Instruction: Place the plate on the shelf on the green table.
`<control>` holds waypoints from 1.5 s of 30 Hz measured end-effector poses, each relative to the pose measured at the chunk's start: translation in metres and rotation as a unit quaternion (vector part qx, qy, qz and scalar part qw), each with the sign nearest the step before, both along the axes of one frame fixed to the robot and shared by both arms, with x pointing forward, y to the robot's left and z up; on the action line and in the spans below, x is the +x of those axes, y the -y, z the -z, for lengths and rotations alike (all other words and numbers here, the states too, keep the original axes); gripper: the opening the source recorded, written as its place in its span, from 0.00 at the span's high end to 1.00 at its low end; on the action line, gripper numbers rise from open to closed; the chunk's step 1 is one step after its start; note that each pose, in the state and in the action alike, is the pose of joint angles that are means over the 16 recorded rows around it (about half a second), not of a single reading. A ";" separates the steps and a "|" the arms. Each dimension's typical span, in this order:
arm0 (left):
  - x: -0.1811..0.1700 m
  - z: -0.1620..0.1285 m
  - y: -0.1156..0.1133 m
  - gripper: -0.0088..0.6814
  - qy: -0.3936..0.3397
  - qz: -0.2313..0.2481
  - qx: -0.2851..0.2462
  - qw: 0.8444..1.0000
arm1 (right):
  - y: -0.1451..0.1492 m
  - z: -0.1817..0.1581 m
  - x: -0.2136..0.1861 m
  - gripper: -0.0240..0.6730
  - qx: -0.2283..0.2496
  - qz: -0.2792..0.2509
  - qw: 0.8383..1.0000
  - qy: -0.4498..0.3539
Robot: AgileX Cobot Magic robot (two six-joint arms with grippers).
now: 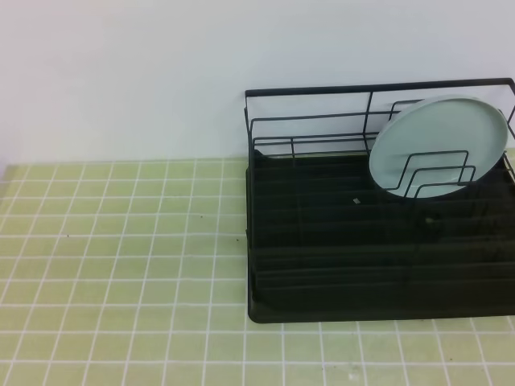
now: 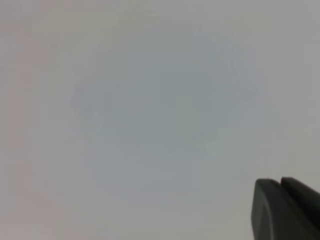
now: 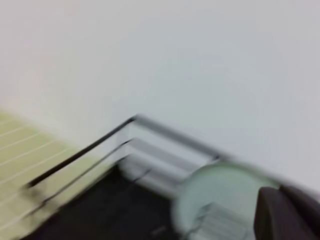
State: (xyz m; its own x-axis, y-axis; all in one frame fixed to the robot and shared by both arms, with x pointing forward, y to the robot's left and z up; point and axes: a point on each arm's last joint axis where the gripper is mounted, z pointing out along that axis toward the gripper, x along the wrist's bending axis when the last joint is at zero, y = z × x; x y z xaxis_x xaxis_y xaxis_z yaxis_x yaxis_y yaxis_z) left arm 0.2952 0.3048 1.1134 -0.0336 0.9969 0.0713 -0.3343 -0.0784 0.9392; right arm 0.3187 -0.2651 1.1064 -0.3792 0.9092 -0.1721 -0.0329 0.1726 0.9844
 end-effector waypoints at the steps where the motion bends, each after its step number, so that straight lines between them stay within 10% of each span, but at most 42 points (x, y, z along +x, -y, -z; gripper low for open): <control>1: 0.000 0.001 0.001 0.99 -0.003 0.006 0.005 1.000 | 0.002 -0.001 0.002 0.97 -0.006 0.015 1.000 0.012; 25: 0.001 0.138 0.012 0.99 -0.230 0.069 0.011 0.971 | 0.035 0.123 -0.019 0.97 -0.044 0.204 0.975 -0.071; 45: -0.004 0.154 0.013 0.99 -0.282 0.078 0.003 0.956 | 0.041 0.150 -0.027 0.97 -0.025 0.247 0.962 -0.109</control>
State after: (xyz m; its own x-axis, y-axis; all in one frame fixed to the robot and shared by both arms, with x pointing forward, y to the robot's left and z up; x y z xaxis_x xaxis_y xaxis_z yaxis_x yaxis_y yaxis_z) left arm 0.2916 0.2917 0.9592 0.1618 0.9860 0.0405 0.2162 -0.0754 0.9734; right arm 0.2912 -0.3061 0.9563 0.0655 0.9803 -0.1865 0.2725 0.1622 0.9484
